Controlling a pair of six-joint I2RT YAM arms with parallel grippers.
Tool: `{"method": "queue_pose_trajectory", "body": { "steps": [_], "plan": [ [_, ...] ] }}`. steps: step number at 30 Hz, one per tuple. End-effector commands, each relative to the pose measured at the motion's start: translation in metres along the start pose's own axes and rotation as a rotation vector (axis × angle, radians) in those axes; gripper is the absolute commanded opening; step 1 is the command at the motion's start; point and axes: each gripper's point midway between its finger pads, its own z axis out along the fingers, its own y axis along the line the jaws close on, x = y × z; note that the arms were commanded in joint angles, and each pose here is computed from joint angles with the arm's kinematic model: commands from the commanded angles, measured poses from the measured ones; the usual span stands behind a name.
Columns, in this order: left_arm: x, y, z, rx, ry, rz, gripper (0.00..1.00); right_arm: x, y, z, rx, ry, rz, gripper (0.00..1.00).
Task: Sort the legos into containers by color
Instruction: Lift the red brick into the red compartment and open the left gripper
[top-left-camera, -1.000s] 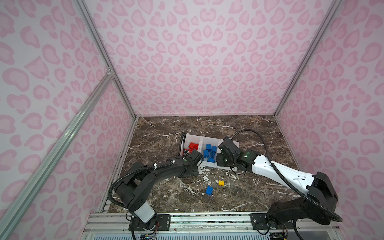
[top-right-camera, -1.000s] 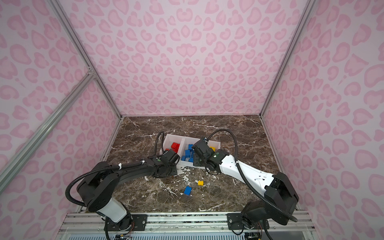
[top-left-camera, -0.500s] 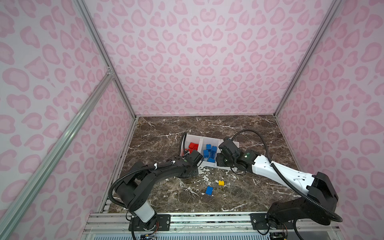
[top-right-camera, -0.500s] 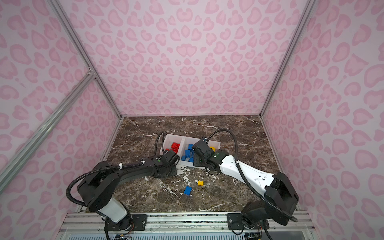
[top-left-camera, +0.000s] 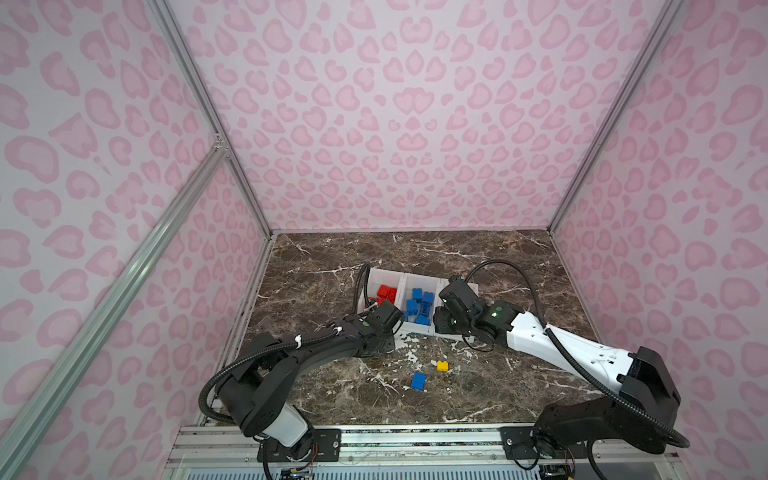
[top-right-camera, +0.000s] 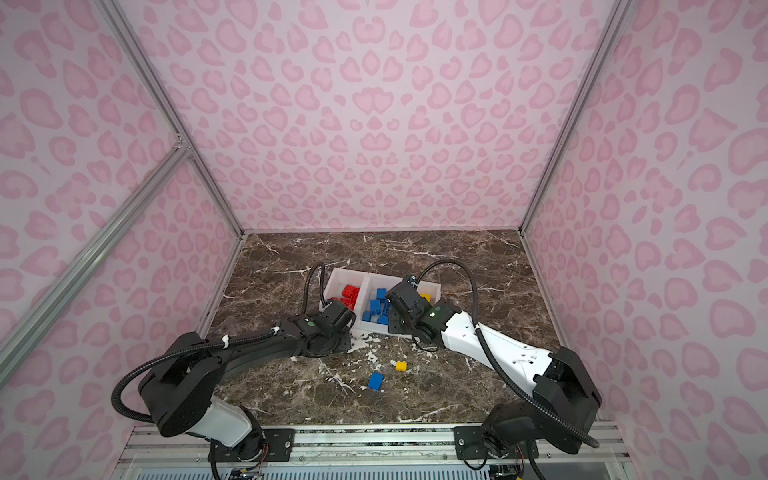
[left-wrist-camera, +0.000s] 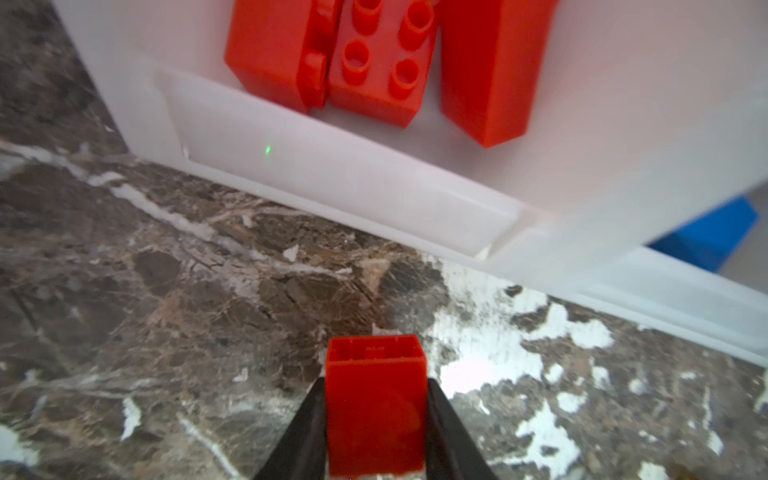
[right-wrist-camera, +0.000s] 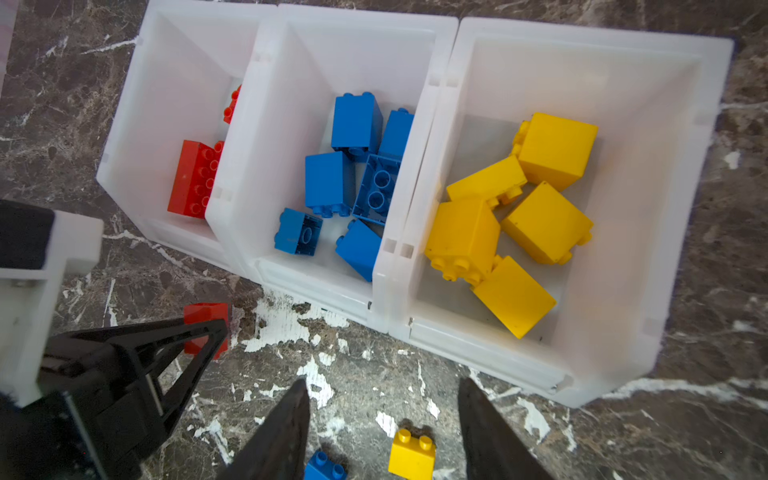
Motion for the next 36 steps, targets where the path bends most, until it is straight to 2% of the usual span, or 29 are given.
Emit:
{"method": "queue_pose_trajectory", "body": {
  "steps": [1, 7, 16, 26, 29, 31, 36],
  "plan": [
    [-0.019, -0.007, -0.019, 0.03, -0.059, 0.002, 0.37, -0.002, -0.002, -0.001, 0.009, -0.016, 0.012, 0.58],
    [-0.091, -0.019, -0.051, 0.065, -0.184, 0.034, 0.37, -0.002, -0.003, -0.002, 0.011, -0.013, 0.007, 0.58],
    [-0.157, -0.007, -0.021, -0.01, -0.186, 0.056, 0.37, 0.003, -0.009, -0.01, 0.016, -0.02, 0.02, 0.58],
    [-0.193, -0.006, 0.011, -0.054, -0.175, 0.091, 0.38, 0.002, -0.019, -0.021, 0.04, -0.036, 0.019, 0.59],
    [-0.196, -0.004, 0.016, -0.066, -0.168, 0.091, 0.43, 0.002, -0.02, -0.023, 0.04, -0.038, 0.02, 0.59],
    [-0.195, -0.003, 0.017, -0.076, -0.165, 0.087, 0.51, 0.002, -0.021, -0.024, 0.044, -0.039, 0.019, 0.59],
    [-0.193, 0.0, 0.015, -0.081, -0.166, 0.075, 0.56, 0.001, -0.022, -0.026, 0.044, -0.041, 0.021, 0.59]
  ]
}}
